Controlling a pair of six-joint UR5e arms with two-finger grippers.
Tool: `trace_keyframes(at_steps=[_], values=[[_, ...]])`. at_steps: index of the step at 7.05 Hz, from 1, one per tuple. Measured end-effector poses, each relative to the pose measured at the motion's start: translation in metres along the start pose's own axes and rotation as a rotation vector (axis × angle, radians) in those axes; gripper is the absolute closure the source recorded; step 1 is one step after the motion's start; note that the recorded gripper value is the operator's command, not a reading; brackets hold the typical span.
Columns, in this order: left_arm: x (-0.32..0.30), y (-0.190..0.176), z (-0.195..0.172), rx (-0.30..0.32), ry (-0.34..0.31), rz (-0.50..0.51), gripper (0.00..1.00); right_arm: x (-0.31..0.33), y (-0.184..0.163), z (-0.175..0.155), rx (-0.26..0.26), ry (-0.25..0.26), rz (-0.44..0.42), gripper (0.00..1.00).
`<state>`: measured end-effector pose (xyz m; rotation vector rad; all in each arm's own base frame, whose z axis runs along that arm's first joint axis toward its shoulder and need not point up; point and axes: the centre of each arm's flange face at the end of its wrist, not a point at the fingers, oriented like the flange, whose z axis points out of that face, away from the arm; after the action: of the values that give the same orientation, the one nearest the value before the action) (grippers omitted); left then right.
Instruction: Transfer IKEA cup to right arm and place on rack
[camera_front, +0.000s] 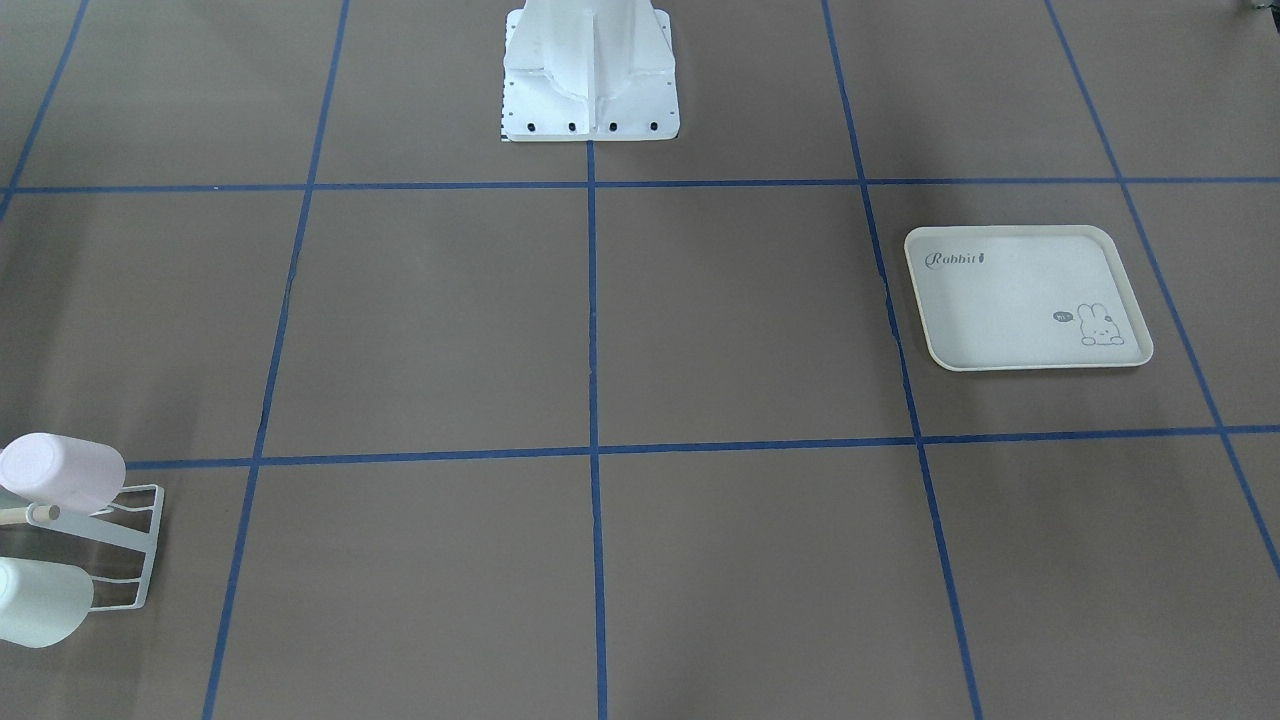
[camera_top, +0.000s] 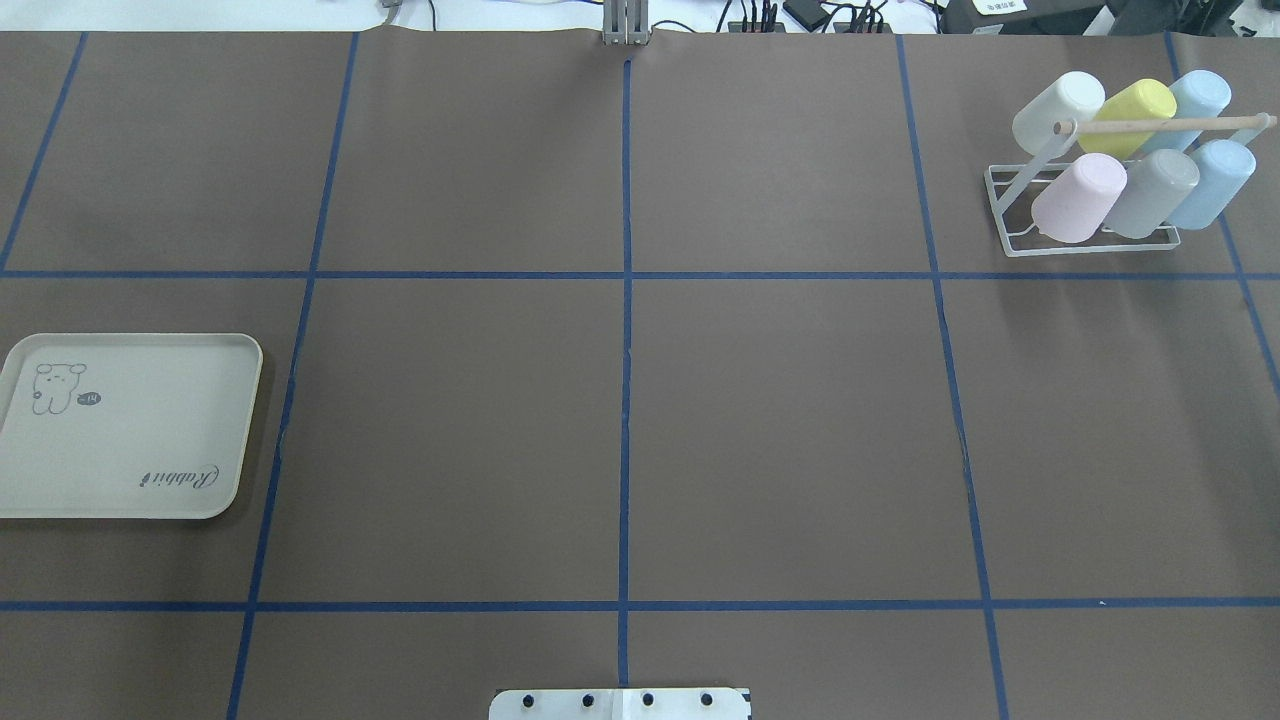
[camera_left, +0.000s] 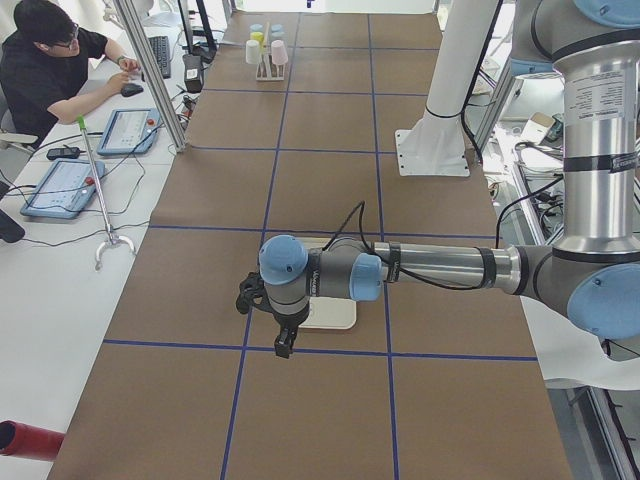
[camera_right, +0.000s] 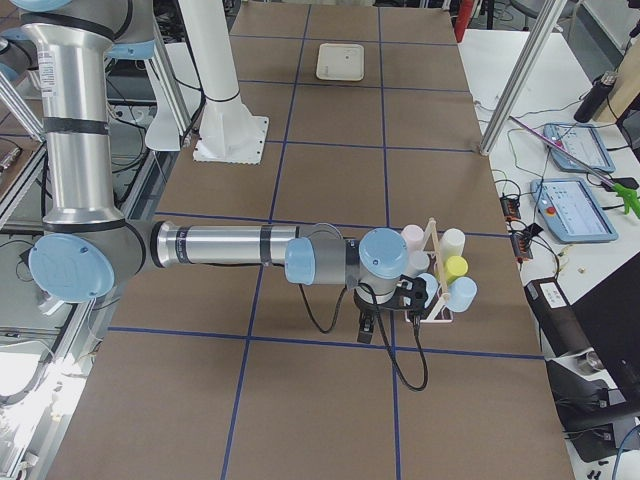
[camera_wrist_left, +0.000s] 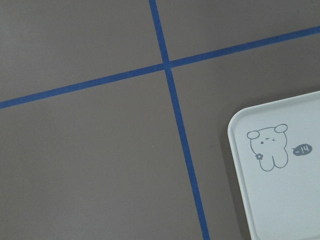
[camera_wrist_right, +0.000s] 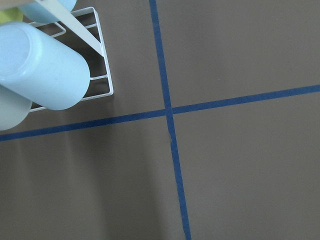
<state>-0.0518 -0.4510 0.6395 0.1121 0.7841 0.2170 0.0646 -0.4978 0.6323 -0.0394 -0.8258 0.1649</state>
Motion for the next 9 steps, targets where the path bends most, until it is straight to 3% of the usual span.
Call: trace_keyframes(at_steps=[9], values=[[0.0034, -0.0093, -0.0050, 0.014, -0.004, 0.013, 0.00, 0.0034, -0.0002, 0.0029, -0.006, 0.003, 0.005, 0.00]])
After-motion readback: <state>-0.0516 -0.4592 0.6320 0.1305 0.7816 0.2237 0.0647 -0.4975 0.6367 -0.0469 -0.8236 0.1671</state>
